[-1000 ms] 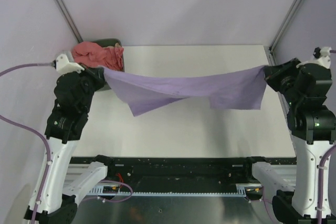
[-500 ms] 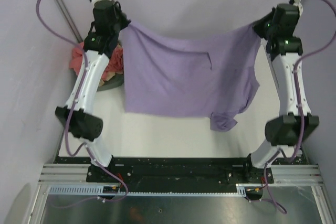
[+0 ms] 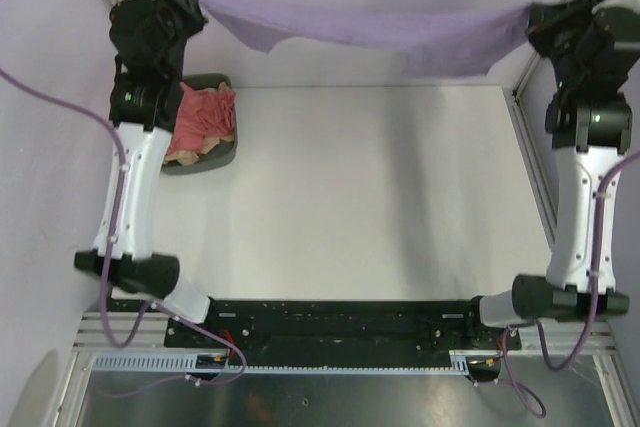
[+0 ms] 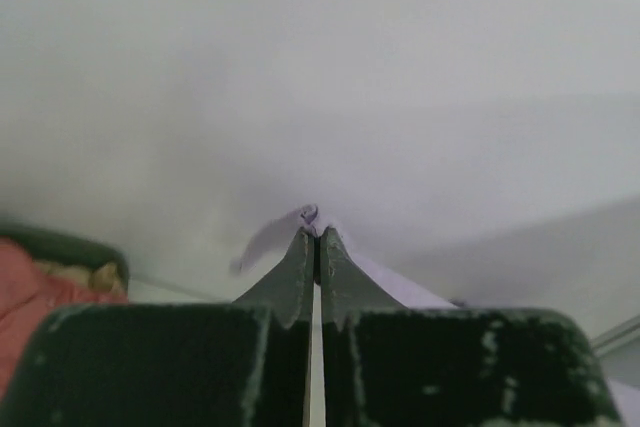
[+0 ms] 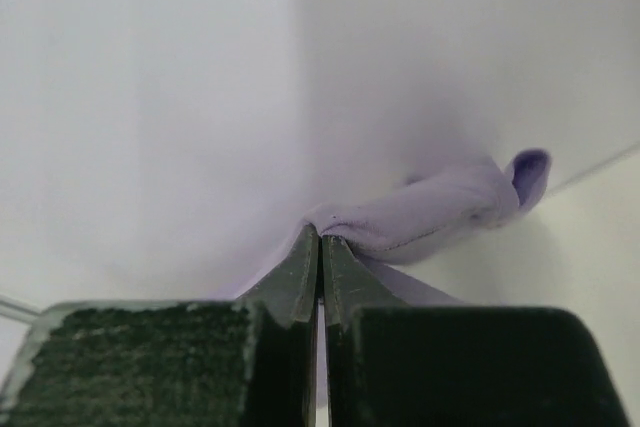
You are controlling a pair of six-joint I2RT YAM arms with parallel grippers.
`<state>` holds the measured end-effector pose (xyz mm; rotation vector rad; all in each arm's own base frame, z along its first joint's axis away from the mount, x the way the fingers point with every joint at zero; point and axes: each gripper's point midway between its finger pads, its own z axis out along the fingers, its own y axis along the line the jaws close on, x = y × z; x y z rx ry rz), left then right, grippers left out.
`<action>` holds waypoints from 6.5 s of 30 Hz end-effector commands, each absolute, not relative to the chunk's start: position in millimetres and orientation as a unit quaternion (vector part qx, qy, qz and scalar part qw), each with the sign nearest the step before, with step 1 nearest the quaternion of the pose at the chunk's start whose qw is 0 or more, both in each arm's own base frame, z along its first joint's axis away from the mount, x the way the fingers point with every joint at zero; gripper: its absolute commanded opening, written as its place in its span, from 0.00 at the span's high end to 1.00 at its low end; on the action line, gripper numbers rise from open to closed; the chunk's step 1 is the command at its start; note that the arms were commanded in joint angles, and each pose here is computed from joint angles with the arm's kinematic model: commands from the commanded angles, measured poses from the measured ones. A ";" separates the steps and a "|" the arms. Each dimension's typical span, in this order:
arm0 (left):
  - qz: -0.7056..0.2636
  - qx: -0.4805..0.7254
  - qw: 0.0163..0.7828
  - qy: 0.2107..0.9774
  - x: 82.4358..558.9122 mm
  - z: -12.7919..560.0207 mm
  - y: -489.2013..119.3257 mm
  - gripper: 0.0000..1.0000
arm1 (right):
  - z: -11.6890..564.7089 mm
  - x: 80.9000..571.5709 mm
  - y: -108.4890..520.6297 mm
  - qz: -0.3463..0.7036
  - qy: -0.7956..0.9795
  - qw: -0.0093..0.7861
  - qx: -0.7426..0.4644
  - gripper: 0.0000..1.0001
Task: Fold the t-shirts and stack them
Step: Flatten out the tshirt, then grap the side of the flattened tshirt closest away from the robot with both arms, then fold the flattened tshirt in 1/3 of the way
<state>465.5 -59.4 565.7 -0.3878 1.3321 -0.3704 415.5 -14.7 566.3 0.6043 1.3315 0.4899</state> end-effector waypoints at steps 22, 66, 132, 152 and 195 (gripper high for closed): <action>-0.082 -0.275 0.326 0.901 336.8 84.6 -57.3 1.00 | 79.8 296.3 3.3 0.105 0.904 0.236 0.341 0.44; -0.074 -0.248 0.326 0.909 333.8 94.5 -55.3 1.00 | 23.3 155.1 53.9 0.017 0.918 0.123 0.376 0.98; -0.030 -0.342 0.235 0.909 241.3 16.9 -44.9 0.79 | 148.1 185.2 7.9 0.045 0.916 0.188 0.352 1.00; 0.018 -0.306 0.286 0.908 240.9 54.2 -22.7 1.00 | 154.9 171.3 19.2 0.008 0.944 0.187 0.273 1.00; 0.061 -0.290 0.327 0.897 416.6 95.8 -30.9 1.00 | 126.8 423.4 -3.4 -0.085 0.908 0.305 0.275 1.00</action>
